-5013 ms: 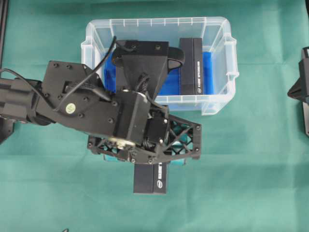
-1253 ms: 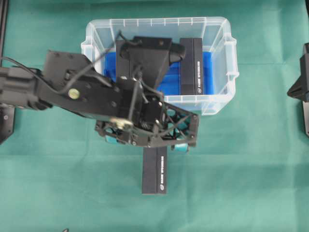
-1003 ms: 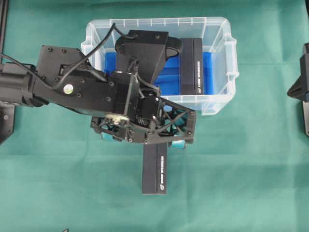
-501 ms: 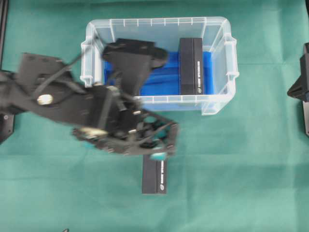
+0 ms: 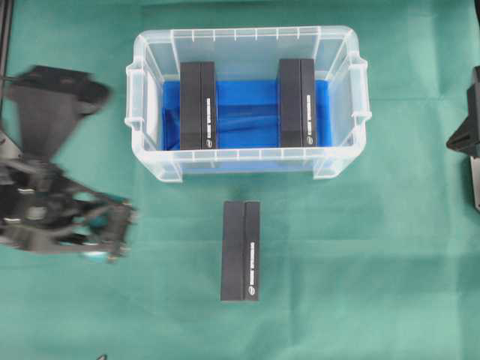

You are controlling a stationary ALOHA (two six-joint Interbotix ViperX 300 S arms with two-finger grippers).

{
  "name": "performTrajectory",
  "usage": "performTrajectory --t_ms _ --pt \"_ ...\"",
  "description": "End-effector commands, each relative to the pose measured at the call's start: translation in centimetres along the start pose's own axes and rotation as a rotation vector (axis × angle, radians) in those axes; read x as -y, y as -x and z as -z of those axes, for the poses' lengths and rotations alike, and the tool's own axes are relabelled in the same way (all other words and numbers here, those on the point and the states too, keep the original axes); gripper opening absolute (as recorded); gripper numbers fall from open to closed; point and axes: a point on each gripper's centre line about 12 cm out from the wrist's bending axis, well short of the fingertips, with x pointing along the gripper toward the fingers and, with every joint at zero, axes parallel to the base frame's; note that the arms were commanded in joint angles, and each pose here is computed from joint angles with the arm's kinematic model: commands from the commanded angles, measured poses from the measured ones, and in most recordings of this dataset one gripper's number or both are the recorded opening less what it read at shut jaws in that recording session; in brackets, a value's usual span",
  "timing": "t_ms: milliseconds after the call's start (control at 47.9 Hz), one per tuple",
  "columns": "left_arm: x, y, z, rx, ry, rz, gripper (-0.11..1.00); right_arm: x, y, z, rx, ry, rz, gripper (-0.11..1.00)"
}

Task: Take the box out of the case with the left arm.
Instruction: 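Lower the box onto the cloth and open the left gripper, then retract the left gripper away to the left side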

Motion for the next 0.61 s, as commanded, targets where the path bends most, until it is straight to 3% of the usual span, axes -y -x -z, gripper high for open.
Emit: performTrajectory --t_ms 0,292,585 --pt "-2.0 1.0 0.1 -0.008 0.007 0.038 0.98 0.0 0.7 -0.7 0.028 -0.001 0.000 0.07" --pt "-5.3 1.0 -1.8 0.005 0.058 0.061 0.98 0.0 0.8 -0.7 0.020 -0.001 0.001 0.07" --pt "-6.9 1.2 -7.4 0.066 0.062 0.039 0.98 0.0 1.0 -0.8 0.025 -0.006 0.000 0.07"
